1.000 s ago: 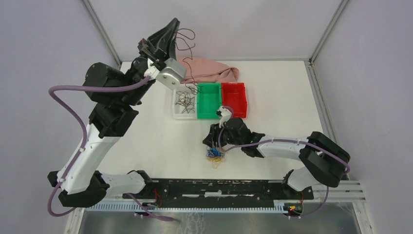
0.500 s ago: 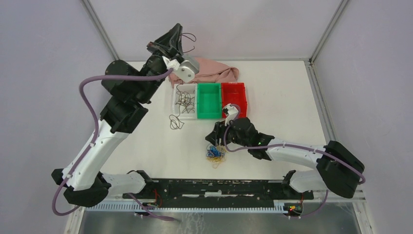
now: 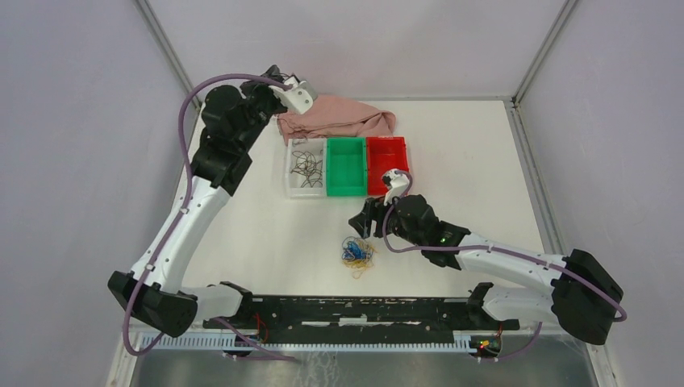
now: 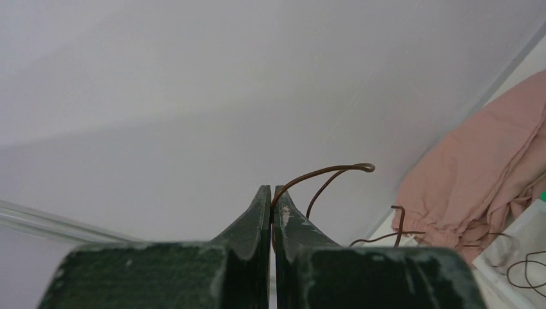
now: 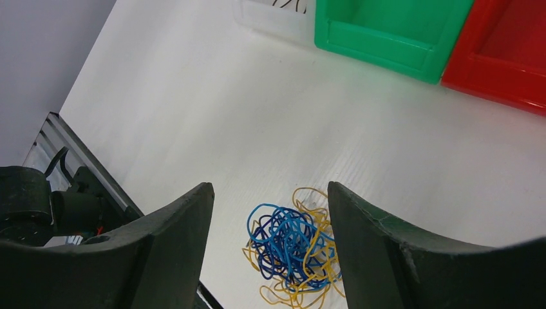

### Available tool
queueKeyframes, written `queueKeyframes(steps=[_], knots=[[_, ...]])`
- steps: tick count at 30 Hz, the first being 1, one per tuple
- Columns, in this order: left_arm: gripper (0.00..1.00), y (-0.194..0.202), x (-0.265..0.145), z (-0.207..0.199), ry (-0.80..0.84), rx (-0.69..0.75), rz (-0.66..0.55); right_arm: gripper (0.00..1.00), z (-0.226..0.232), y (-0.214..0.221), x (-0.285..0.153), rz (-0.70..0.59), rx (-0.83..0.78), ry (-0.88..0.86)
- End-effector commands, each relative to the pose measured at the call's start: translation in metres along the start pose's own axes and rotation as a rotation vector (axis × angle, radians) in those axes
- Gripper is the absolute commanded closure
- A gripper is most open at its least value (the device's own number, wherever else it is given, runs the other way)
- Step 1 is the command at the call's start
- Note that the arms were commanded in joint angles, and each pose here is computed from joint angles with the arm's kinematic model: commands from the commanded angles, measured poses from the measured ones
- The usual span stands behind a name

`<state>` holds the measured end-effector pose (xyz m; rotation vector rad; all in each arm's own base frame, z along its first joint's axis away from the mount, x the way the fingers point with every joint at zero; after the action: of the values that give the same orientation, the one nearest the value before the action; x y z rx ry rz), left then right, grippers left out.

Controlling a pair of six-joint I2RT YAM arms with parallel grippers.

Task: Untangle the cables
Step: Untie the cable.

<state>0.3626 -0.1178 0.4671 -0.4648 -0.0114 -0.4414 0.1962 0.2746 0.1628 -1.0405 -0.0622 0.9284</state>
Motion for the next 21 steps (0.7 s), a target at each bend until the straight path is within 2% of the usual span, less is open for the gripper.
queueKeyframes(steps=[1, 5, 9, 21], knots=[[0.97, -0.006, 0.012, -0.008, -0.021, -0.110, -0.066, 0.28, 0.000, -0.014, -0.004, -0.062, -0.008, 0.026], [0.97, 0.008, 0.023, -0.034, 0.026, -0.158, -0.028, 0.28, -0.002, -0.017, -0.007, -0.071, -0.012, 0.042], [0.97, 0.015, 0.029, -0.043, 0.041, -0.182, -0.011, 0.28, -0.005, -0.017, -0.009, -0.073, -0.015, 0.057], [0.97, 0.016, 0.028, -0.019, -0.019, -0.028, -0.038, 0.28, -0.004, -0.022, -0.014, -0.086, -0.010, 0.053]])
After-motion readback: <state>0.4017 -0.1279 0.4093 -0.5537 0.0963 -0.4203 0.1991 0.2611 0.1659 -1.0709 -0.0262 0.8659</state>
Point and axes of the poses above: each gripper's point midway between its finger pads, its own x axis out along the fingers, its own z axis along the line the jaws close on, y = z × x, the point moved 4 cm from there along -x, back along the fingers, and after that the axes turned 5 degrees about x, right-handed, at the moved point
